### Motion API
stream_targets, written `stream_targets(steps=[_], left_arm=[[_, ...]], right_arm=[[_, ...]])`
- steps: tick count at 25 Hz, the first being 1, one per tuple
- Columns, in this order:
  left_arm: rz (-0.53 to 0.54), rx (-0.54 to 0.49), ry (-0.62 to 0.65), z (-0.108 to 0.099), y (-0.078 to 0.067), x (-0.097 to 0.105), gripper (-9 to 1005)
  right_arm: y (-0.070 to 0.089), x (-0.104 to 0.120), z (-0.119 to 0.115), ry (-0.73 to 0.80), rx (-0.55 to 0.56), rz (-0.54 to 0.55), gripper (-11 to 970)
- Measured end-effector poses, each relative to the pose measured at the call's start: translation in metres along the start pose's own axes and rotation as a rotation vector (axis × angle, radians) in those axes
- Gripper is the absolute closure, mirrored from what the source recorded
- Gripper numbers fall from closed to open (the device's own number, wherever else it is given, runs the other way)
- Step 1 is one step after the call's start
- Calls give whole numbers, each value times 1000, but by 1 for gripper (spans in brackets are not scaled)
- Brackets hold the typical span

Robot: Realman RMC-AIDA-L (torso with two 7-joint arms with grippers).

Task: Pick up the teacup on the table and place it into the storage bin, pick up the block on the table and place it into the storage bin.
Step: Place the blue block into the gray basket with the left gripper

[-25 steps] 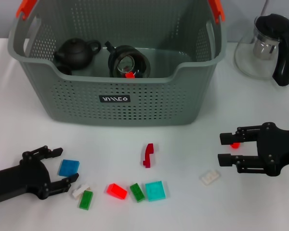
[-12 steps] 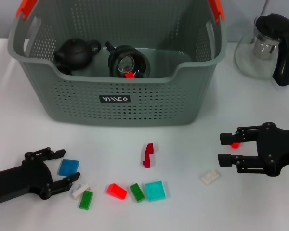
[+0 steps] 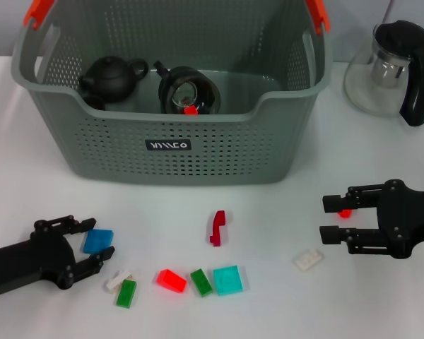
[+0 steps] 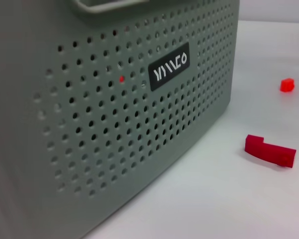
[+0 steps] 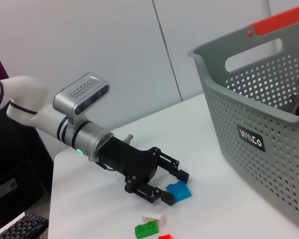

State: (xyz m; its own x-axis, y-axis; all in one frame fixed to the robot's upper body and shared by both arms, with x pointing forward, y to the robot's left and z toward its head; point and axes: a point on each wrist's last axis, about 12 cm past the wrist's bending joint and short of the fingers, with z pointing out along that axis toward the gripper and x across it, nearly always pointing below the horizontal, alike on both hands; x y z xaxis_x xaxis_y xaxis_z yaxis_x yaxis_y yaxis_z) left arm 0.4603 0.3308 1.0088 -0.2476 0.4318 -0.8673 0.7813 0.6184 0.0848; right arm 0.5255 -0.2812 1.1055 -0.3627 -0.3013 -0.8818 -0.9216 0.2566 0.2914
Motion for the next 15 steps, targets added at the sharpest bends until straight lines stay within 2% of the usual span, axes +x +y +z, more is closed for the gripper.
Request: stream_targets(steps=[4,9,15], left_arm=[[2,6,-44,-6,1,-5,424],[-31,25,-171,-26,6,-21,423],[-24,82,-348,-37,9,-44,422]], right_arm=[[0,0,0,-3,0,0,366],[0,-1,0,-3,1,-1,366],[-1,-2,0,-4,1,-4,366]])
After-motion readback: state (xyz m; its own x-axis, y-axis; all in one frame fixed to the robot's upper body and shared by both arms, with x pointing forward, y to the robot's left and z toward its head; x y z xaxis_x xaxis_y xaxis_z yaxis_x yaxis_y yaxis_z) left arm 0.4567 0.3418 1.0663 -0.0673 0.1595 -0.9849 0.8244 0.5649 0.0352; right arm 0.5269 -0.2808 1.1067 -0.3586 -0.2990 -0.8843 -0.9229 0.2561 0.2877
